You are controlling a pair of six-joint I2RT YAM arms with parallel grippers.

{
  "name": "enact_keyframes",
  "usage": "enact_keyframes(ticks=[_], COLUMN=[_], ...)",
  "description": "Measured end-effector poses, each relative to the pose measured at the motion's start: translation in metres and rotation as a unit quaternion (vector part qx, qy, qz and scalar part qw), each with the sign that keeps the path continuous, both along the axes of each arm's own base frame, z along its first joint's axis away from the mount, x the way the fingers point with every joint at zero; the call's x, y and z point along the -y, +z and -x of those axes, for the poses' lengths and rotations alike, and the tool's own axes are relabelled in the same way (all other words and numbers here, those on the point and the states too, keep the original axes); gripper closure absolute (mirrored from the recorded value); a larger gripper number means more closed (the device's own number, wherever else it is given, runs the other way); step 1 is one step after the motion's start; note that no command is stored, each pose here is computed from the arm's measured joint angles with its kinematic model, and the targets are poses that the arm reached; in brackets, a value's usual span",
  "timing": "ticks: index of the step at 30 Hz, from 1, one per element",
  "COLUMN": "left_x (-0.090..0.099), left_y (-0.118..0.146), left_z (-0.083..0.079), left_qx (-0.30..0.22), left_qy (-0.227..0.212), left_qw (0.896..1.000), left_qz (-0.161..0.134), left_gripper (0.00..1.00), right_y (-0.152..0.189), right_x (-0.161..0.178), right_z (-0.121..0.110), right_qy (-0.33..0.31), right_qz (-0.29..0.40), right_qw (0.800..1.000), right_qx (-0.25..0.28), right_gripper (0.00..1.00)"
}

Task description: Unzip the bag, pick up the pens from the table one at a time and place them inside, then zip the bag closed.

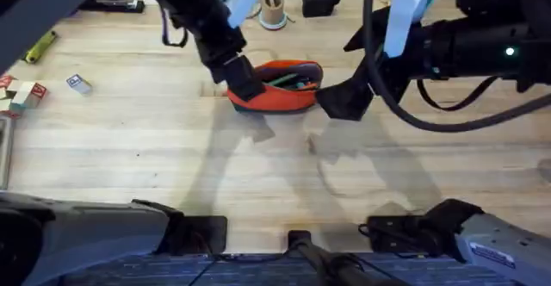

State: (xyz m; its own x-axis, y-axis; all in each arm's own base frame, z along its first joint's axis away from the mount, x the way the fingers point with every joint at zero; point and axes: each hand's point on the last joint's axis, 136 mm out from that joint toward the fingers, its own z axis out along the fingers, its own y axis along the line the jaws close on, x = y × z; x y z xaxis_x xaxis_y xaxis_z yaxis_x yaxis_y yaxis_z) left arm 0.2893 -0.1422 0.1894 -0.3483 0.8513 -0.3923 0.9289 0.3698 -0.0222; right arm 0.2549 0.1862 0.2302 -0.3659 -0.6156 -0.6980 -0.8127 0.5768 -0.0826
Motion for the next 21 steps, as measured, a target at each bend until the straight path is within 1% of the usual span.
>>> enact_keyframes(ticks=[3,6,9,13,16,19,21], left_x=[-0.009,-0.017,-0.027,-0.039,-0.048,-0.057,-0.061], left_y=[0.001,0.004,0.006,0.005,-0.010,-0.029,-0.038], left_z=[0.003,0.003,0.005,0.002,0.009,0.022,0.029], left_qx=[-0.014,-0.021,-0.030,-0.028,-0.047,-0.070,-0.081], left_qy=[0.001,0.007,0.013,0.020,0.020,0.017,0.014], left_qw=[1.000,0.999,0.998,0.997,0.995,0.994,0.992], left_qz=[0.018,0.041,0.054,0.071,0.082,0.088,0.097], left_gripper=[0.005,0.005,0.005,0.005,0.005,0.005,0.005], right_y=[0.000,0.000,0.000,0.001,0.001,0.001,0.001], right_x=[0.000,0.000,0.000,0.000,0.000,0.000,0.000], right_z=[0.000,0.000,0.000,-0.001,-0.001,-0.001,-0.001], right_qy=[0.000,0.000,0.000,0.000,0.000,0.000,0.000], right_qz=[0.000,0.000,-0.001,-0.001,-0.001,-0.001,-0.001], right_qw=[1.000,1.000,1.000,1.000,1.000,1.000,1.000], right_qx=[0.000,0.001,0.001,0.002,0.002,0.002,0.002], right_gripper=[0.004,0.004,0.003,0.003,0.004,0.004,0.004])
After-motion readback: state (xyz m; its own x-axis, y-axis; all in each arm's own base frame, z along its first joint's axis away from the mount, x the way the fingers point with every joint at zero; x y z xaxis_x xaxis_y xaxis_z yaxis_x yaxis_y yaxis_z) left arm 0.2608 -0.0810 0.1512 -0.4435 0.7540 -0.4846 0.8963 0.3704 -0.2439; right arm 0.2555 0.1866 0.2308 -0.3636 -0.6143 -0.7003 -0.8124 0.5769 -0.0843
